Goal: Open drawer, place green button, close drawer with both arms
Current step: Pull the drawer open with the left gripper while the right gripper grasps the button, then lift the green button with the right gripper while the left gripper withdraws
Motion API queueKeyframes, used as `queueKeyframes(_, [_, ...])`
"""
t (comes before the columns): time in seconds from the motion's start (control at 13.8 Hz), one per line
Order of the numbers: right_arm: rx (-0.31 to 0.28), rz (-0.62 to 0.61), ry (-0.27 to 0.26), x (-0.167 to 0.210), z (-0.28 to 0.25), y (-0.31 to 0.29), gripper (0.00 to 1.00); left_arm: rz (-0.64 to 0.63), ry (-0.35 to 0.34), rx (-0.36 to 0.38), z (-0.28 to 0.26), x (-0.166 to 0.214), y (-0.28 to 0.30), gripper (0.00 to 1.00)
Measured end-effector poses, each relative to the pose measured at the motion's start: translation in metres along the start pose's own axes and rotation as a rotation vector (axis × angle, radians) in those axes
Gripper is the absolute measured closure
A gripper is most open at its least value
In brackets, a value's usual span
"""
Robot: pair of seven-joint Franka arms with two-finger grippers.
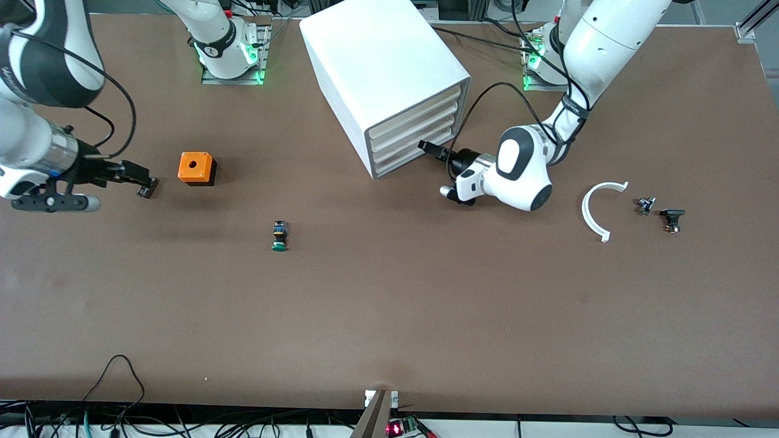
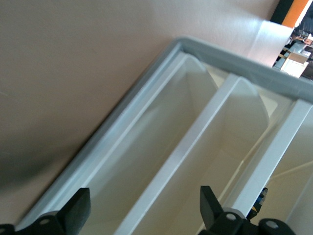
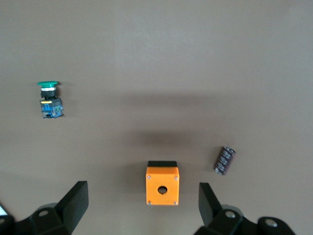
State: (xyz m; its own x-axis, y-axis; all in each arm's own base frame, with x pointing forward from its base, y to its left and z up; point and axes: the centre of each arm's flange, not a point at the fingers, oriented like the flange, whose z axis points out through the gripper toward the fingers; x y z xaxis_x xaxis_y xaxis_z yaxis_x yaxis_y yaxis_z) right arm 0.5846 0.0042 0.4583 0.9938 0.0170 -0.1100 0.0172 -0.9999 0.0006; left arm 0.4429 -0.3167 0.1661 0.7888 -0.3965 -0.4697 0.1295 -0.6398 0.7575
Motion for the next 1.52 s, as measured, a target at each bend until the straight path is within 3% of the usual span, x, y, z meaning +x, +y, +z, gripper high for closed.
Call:
queueKeyframes(0.36, [-0.008, -0.05, 0.003, 0.025, 0.051, -0.065, 0.0, -0.02, -0.018, 0.012, 0.027, -0.009, -0.01, 0.12])
queueKeyframes(0.65, [0.005, -0.087, -0.006, 0.037, 0.108, -0.13, 0.0, -0.016, -0.008, 0.014, 0.037, -0.009, -0.009, 0.5])
queueKeyframes(0.8, [0.014, -0.121, -0.009, 0.04, 0.133, -0.155, 0.0, -0.008, 0.001, 0.013, 0.031, -0.009, -0.006, 0.62])
queueKeyframes(1.16, [0.022, -0.161, -0.018, 0.044, 0.184, -0.183, 0.0, 0.053, 0.166, 0.058, -0.075, 0.012, -0.033, 0.68])
queueKeyframes(1.31, [0.027, -0.164, -0.004, 0.047, 0.204, -0.186, 0.0, 0.071, 0.21, 0.06, -0.104, 0.017, -0.036, 0.77])
queueKeyframes(1.38, [0.029, -0.167, 0.003, 0.046, 0.215, -0.188, 0.0, 0.075, 0.216, 0.061, -0.108, 0.017, -0.037, 0.76])
queueKeyframes(1.52, [0.031, -0.171, 0.007, 0.044, 0.235, -0.191, 0.0, 0.075, 0.239, 0.098, -0.114, 0.019, -0.041, 0.61])
